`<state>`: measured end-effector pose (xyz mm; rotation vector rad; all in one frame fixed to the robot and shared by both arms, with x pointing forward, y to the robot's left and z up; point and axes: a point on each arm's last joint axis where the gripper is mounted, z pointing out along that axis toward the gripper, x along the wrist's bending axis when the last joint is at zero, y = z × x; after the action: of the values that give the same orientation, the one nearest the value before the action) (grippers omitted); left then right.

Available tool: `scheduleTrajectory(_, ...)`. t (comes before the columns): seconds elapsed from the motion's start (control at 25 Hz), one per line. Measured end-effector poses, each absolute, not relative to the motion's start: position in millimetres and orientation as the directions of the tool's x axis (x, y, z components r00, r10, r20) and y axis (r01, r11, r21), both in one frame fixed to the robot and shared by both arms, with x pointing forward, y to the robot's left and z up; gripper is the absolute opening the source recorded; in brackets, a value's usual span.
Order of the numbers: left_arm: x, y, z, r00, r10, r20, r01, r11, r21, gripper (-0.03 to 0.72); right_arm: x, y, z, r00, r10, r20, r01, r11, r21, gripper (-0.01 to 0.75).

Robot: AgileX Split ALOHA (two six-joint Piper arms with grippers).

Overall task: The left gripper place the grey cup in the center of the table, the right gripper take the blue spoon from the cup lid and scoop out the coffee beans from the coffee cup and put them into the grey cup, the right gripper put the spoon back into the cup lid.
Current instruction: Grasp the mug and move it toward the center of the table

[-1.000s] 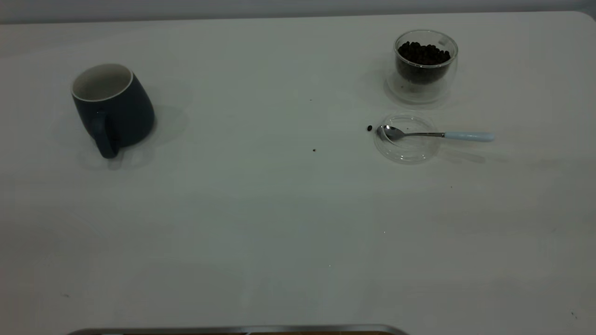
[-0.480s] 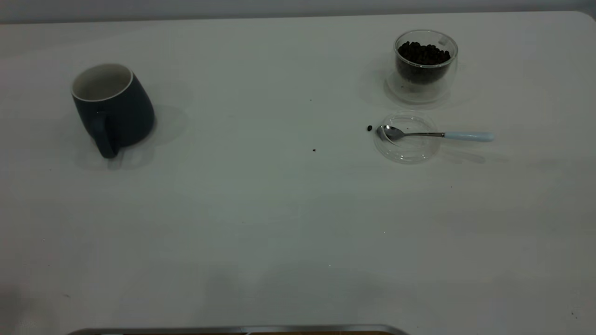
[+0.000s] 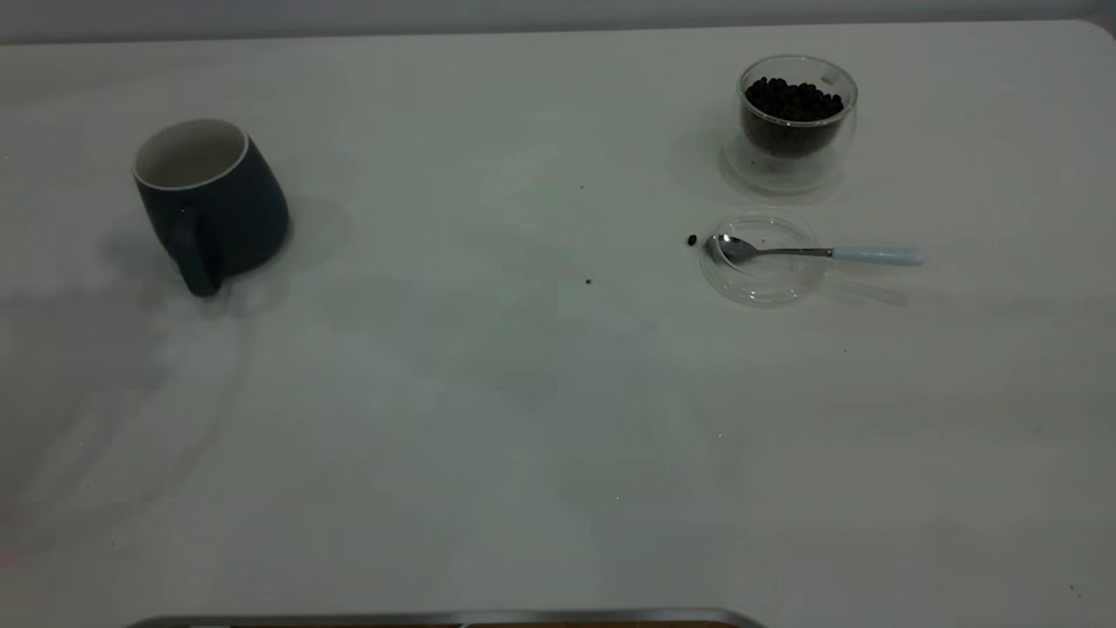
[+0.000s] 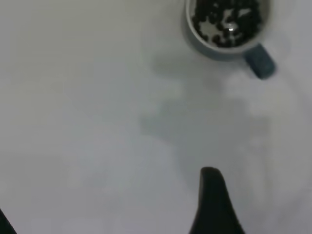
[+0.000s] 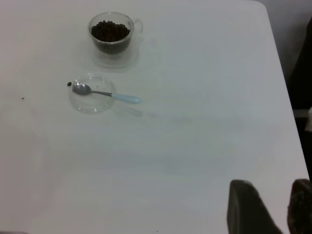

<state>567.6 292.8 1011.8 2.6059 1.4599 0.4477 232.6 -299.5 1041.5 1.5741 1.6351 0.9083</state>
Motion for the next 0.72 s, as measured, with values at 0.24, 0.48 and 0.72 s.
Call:
scheduleTrajectory(0.24, 637.5, 292.0, 960.7, 0.628, 0.747, 0.22, 0.733, -0.662, 0.156, 0.567, 232.6, -299.5, 1041.5, -0.034, 0.999, -0.007, 0.522, 0.024, 0.852, 0.24)
scheduleTrajectory(0.48, 658.0, 291.6, 906.7, 0.836, 0.516, 0.184, 0.52, -0.853, 0.03, 0.567, 232.6, -299.5, 1041.5, -0.034, 0.999, -0.007, 0.522, 0.024, 0.852, 0.24)
scheduleTrajectory(0.72, 665.4, 293.1, 882.0, 0.915, 0.344, 0.209, 0.355, -0.935, -0.018, 0.567, 232.6, -299.5, 1041.5, -0.034, 0.999, -0.007, 0.522, 0.024, 0.852, 0.24)
